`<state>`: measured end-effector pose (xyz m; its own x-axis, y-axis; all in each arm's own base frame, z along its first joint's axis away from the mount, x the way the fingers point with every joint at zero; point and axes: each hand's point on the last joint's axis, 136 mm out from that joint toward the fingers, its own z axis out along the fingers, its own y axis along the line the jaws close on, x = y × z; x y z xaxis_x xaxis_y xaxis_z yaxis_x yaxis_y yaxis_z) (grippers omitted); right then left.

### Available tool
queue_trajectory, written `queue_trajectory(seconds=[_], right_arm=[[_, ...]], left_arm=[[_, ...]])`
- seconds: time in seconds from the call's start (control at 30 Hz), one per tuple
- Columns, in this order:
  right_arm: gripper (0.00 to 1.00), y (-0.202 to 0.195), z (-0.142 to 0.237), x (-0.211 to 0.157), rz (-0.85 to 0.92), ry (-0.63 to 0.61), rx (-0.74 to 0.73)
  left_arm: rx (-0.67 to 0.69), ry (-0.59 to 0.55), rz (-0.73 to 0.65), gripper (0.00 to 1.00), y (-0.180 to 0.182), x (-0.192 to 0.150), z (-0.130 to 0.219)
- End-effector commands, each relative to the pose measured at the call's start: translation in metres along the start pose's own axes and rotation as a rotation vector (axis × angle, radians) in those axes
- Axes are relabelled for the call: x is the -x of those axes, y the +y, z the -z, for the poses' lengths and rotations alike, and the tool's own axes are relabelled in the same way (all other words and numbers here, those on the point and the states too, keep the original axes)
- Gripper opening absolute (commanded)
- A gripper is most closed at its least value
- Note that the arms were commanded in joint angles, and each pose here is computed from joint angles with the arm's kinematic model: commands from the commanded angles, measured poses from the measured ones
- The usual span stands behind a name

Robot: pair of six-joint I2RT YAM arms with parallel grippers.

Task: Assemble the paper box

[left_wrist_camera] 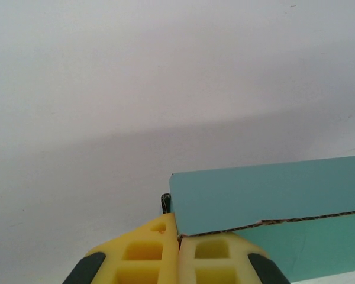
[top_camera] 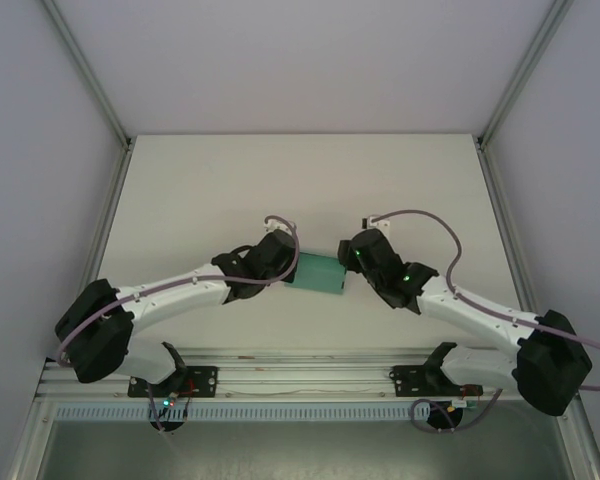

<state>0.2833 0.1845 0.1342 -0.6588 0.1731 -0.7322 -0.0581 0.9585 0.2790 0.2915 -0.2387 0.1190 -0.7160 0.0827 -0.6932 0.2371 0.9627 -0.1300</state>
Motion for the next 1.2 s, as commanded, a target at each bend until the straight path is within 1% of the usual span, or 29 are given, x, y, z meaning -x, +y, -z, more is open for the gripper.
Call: queue_trajectory(seconds=[0.0, 0.07, 0.2, 0.27, 0.37, 0.47, 0.5, 0.57, 0.6, 0.73, 0.83, 0.93, 1.03, 1.07, 1.13, 1.17], right_arm=[[0.52, -0.007, -0.012, -0.031, 0.046, 0.073, 0.014], [0.52, -0.010, -0.015, -0.042, 0.062, 0.094, 0.015], [0.51, -0.021, -0.017, -0.052, 0.070, 0.111, -0.024], [0.51, -0.022, -0.017, -0.055, 0.067, 0.115, -0.027], [0.51, -0.023, -0.017, -0.059, 0.071, 0.121, -0.029], [0.51, -0.024, -0.018, -0.062, 0.083, 0.131, -0.037], [0.51, -0.024, -0.018, -0.064, 0.086, 0.134, -0.036], [0.50, -0.025, -0.019, -0.064, 0.092, 0.129, -0.036], [0.50, -0.025, -0.019, -0.065, 0.098, 0.128, -0.037], [0.50, -0.023, -0.019, -0.065, 0.132, 0.117, -0.021], [0.50, -0.024, -0.017, -0.060, 0.161, 0.105, -0.036], [0.50, -0.023, -0.016, -0.058, 0.169, 0.104, -0.033], [0.50, -0.025, -0.016, -0.058, 0.158, 0.094, -0.032], [0.50, -0.025, -0.016, -0.059, 0.156, 0.094, -0.031], [0.50, -0.027, -0.016, -0.062, 0.154, 0.101, -0.033], [0.50, -0.028, -0.016, -0.064, 0.154, 0.107, -0.033]], left_arm=[[0.029, 0.173, -0.055, 0.00, 0.012, -0.054, -0.002], [0.019, 0.160, -0.066, 0.10, 0.011, -0.048, 0.003], [-0.006, 0.137, -0.079, 0.34, 0.009, -0.039, 0.017], [-0.025, 0.136, -0.103, 0.50, 0.008, -0.036, 0.026], [-0.041, 0.136, -0.127, 0.65, 0.009, -0.034, 0.039], [-0.037, 0.119, -0.128, 0.76, 0.011, -0.026, 0.049], [-0.040, 0.108, -0.115, 0.80, 0.010, -0.021, 0.052], [-0.064, 0.084, -0.055, 0.93, 0.005, -0.008, 0.055], [-0.085, 0.077, -0.023, 0.96, 0.002, -0.002, 0.056], [-0.113, 0.035, 0.116, 0.96, 0.008, 0.024, 0.047], [-0.125, 0.042, 0.193, 0.95, 0.018, 0.032, 0.035], [-0.160, 0.074, 0.199, 0.92, 0.015, 0.025, 0.027], [-0.151, 0.114, 0.206, 0.87, 0.020, 0.006, 0.016], [-0.134, 0.128, 0.222, 0.85, 0.025, 0.000, 0.013], [-0.143, 0.166, 0.246, 0.76, 0.029, -0.016, 0.007], [-0.152, 0.181, 0.250, 0.73, 0.029, -0.024, 0.005]])
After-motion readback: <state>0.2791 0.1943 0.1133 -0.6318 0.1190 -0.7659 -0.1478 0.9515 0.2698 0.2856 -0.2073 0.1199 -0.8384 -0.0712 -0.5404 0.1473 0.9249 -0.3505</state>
